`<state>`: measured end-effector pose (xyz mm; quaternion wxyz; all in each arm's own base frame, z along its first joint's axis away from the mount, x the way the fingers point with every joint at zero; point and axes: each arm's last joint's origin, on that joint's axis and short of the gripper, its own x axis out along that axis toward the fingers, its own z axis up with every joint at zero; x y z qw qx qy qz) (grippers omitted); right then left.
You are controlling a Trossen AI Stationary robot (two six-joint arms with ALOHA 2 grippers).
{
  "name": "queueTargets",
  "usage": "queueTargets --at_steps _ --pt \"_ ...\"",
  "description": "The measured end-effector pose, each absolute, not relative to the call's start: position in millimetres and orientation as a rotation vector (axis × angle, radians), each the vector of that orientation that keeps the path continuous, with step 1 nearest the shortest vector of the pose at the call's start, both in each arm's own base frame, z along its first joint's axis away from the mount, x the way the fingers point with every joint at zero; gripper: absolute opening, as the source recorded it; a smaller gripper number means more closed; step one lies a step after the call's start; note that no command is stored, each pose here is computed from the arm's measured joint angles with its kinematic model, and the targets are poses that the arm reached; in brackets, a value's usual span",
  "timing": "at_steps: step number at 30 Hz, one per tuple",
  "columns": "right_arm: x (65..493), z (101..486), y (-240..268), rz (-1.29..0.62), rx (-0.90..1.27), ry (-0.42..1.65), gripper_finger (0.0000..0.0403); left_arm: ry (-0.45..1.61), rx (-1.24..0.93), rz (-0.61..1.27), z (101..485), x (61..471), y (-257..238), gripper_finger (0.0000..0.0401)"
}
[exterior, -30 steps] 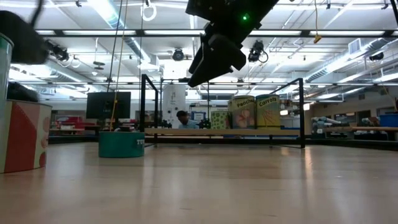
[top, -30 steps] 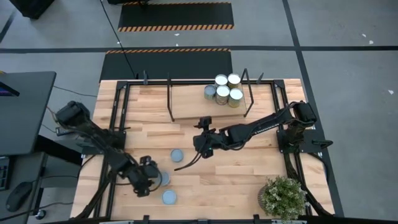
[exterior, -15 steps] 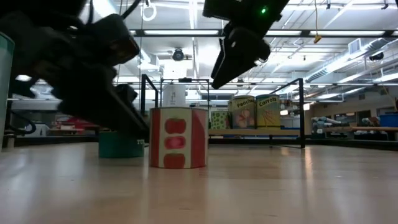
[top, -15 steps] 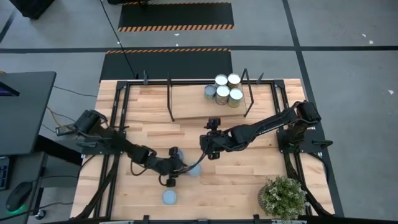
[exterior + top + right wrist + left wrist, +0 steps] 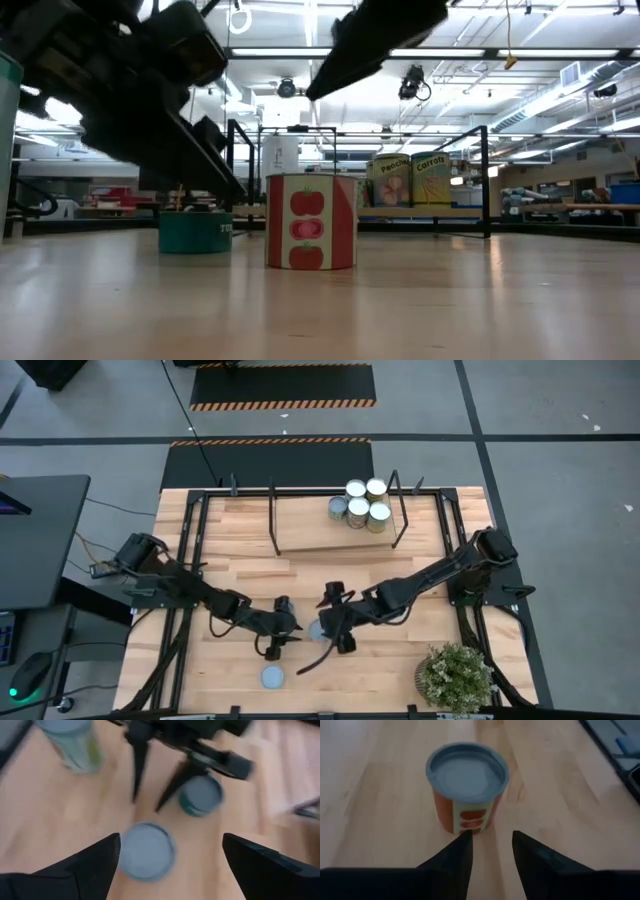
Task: Pick and place cans onto a shelf
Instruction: Put the canned diced tomatoes on the shelf
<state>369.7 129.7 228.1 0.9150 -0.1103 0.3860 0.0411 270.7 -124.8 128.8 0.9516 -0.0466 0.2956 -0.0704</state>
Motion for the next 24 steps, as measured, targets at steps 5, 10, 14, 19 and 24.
queueTargets --at_steps 5,10,14,19,24 --pt "380 211 136 0.129 -0.207 0.787 0.0374 0.615 -0.091 -0.132 143 264 -122 0.0144" --pt "386 194 139 0.135 -0.211 0.805 0.0394 0.64 -0.073 -0.104 164 249 -115 0.0144" --pt "387 195 139 0.134 -0.206 0.794 0.0398 0.623 -0.058 -0.079 182 237 -110 0.0144" --pt "387 193 139 0.136 -0.212 0.799 0.0399 0.568 -0.058 -0.06 203 225 -106 0.0144" --pt "393 179 141 0.145 -0.223 0.812 0.0399 0.533 -0.036 -0.072 211 218 -109 0.0144"
